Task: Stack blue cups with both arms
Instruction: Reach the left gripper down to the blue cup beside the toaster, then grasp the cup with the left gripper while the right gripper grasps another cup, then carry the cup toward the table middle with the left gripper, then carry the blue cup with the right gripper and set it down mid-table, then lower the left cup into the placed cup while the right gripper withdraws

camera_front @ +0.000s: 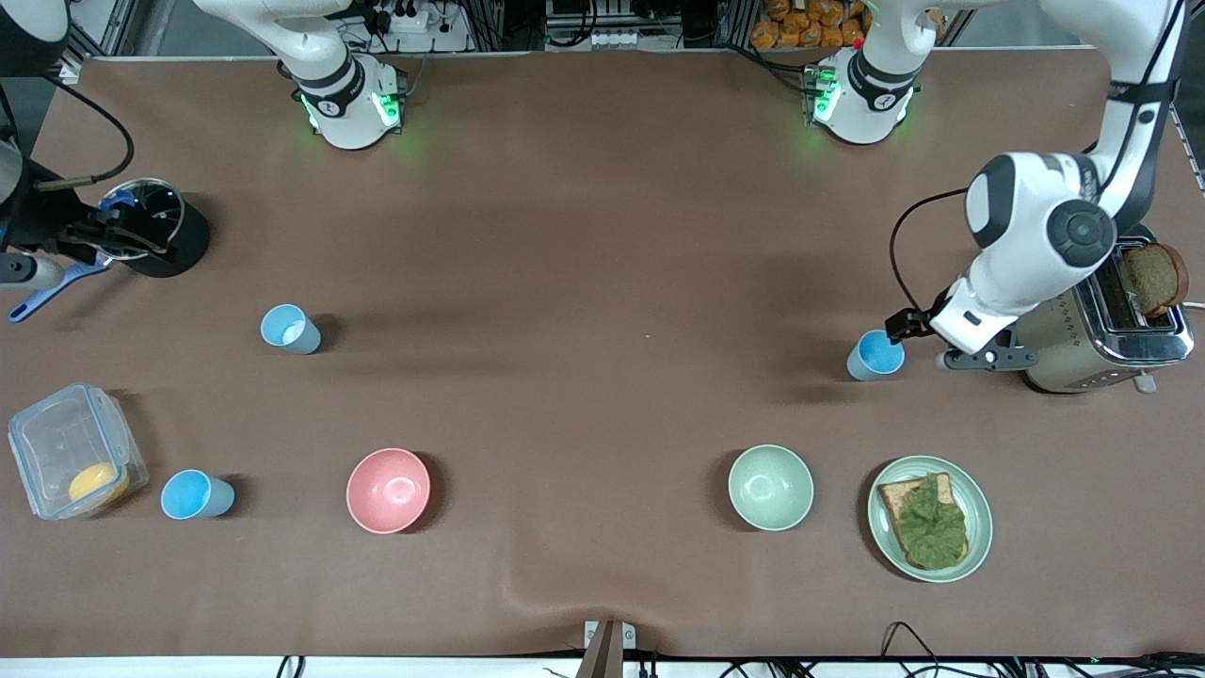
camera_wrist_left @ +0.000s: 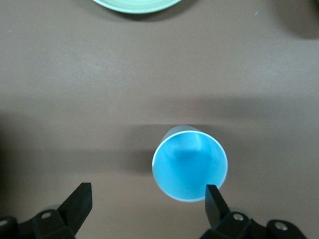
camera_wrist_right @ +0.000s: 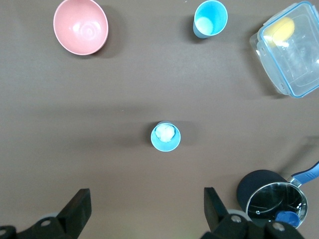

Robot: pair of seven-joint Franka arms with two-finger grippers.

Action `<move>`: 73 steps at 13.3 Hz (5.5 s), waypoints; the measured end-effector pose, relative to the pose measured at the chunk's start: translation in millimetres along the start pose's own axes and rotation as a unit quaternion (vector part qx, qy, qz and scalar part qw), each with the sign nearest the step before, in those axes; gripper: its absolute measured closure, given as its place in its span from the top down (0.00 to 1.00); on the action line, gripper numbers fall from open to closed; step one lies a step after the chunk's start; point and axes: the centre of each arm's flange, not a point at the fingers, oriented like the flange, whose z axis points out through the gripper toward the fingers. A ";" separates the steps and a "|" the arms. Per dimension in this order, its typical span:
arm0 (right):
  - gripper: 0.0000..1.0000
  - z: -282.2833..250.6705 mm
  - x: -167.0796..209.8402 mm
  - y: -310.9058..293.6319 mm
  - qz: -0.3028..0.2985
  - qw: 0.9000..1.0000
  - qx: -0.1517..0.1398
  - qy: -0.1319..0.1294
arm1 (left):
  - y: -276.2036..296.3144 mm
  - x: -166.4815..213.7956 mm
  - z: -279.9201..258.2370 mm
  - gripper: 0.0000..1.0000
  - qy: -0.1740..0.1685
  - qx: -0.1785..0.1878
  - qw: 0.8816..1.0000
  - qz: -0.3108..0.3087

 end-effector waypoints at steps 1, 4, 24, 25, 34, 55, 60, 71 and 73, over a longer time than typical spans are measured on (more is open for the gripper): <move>1.00 7.6 3.5 -0.9 -0.001 1.000 0.000 -0.007 | 0.1 1.4 10.9 1.00 -0.001 0.000 1.000 0.000; 1.00 62.3 27.4 -2.6 -0.001 0.998 -0.002 -0.057 | 0.4 3.0 36.9 0.93 -0.006 -0.001 1.000 0.000; 1.00 341.7 15.6 -7.1 -0.006 0.996 -0.008 -0.093 | 90.7 49.3 -151.8 0.03 0.004 -0.012 1.000 0.008; 1.00 346.4 15.9 -8.5 -0.007 0.995 -0.008 -0.095 | 108.7 46.5 -163.6 0.03 0.001 -0.014 1.000 -0.001; 0.14 355.8 17.3 -17.4 -0.013 0.994 -0.009 -0.106 | 218.7 13.5 -181.0 0.03 -0.009 -0.034 0.996 -0.085; 0.02 346.8 5.0 -418.7 0.185 0.979 0.038 -0.080 | 205.7 30.7 -186.0 0.03 -0.006 -0.043 0.994 -0.100; 0.31 344.4 7.1 -425.1 0.191 0.978 0.042 -0.073 | 207.4 30.1 -185.1 0.03 -0.007 -0.043 0.994 -0.099; 1.00 191.2 92.3 -230.1 0.110 0.989 -0.005 -0.101 | 317.2 -16.5 -166.1 0.03 -0.023 -0.047 0.981 -0.185; 1.00 181.6 100.3 -183.3 0.075 0.991 0.000 -0.107 | 372.9 -36.7 -160.7 0.03 -0.025 -0.064 0.974 -0.215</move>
